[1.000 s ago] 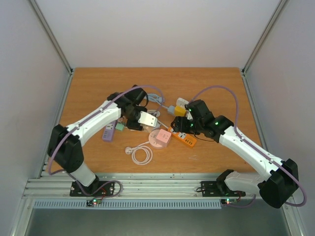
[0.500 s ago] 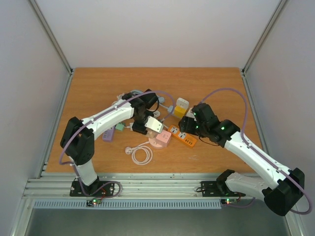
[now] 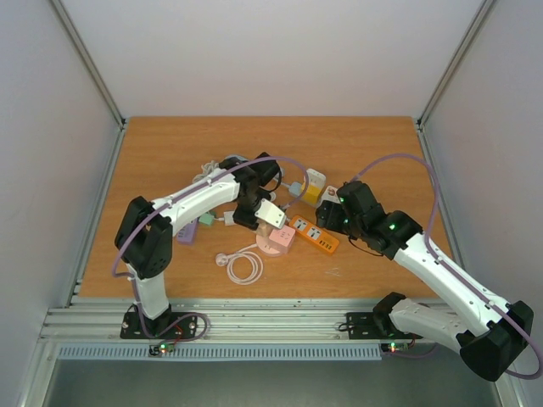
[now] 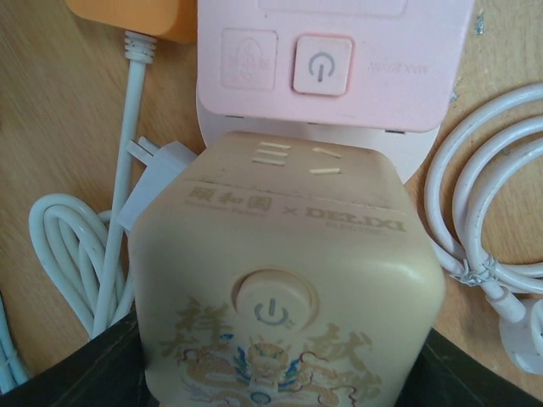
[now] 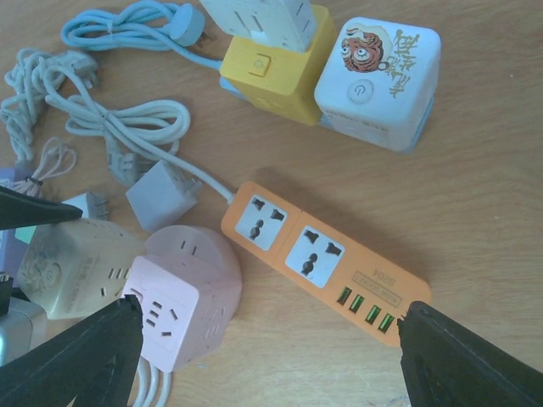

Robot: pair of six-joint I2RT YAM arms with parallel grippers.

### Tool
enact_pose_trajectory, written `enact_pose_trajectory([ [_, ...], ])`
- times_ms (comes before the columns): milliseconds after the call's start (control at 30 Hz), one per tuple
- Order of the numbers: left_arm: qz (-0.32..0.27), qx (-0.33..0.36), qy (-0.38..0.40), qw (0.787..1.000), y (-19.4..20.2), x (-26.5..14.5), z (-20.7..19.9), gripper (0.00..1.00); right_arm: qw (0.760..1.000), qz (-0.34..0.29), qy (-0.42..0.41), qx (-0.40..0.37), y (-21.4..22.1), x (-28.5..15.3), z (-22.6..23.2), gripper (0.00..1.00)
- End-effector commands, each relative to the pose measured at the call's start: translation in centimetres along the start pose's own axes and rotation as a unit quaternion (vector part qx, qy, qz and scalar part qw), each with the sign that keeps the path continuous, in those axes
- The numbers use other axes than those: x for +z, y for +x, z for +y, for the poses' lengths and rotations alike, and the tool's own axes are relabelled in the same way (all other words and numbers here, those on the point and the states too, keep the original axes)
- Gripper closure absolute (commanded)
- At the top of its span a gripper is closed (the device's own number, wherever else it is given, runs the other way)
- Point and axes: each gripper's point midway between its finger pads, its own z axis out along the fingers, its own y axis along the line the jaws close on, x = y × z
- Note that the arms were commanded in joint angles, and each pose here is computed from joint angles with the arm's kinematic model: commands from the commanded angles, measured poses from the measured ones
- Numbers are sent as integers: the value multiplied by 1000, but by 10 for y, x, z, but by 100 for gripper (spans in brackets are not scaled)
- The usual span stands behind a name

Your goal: Insert the plug

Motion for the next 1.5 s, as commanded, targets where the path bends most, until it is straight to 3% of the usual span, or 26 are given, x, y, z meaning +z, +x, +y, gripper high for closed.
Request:
enact_pose_trajectory([
  [0,-3,18,5,1000,-5,0,2,65,1000,-5,20,8,2,0,-11,17],
  [933,6,36,18,999,-4,23,-2,65,1000,-2,14,1,5,4,-10,16],
  [1467,49,46,40,997,3,31,-9,65,1000,-3,15,0,5,5,-12,16],
])
